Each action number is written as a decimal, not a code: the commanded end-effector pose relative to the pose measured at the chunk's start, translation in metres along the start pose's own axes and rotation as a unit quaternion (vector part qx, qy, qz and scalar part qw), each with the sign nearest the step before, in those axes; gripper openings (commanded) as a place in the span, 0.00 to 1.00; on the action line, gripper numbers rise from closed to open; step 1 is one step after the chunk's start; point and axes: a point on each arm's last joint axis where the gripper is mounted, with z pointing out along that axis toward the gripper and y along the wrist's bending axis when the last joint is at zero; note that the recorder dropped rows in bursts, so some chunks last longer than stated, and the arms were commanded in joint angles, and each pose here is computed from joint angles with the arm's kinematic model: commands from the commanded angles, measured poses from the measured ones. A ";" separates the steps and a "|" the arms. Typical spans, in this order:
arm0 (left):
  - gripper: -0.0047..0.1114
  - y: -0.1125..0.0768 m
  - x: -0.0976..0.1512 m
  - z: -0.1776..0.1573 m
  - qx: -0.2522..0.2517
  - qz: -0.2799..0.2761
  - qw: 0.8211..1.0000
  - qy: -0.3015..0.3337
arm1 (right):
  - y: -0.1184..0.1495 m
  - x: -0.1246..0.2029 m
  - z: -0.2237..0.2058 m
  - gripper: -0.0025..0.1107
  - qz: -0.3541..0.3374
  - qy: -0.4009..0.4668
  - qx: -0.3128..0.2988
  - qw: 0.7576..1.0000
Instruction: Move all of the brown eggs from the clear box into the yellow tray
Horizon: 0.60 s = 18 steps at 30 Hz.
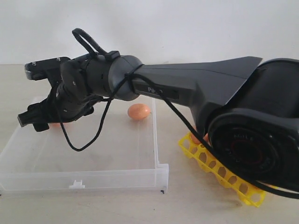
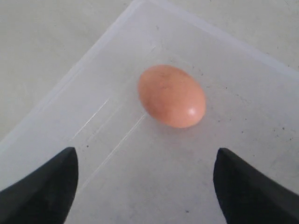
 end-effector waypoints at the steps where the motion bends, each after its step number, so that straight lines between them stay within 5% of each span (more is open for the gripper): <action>1: 0.00 0.000 0.001 0.000 -0.001 0.001 1.000 0.003 | 0.000 -0.006 -0.004 0.69 -0.081 -0.017 0.008 0.997; 9: 0.00 0.000 0.001 0.000 -0.001 0.001 1.000 0.003 | -0.005 0.000 0.003 0.69 -0.196 0.001 0.027 0.980; 18: 0.00 0.000 0.001 0.000 -0.001 0.001 1.000 0.003 | 0.009 -0.006 0.003 0.69 -0.359 -0.031 0.025 0.933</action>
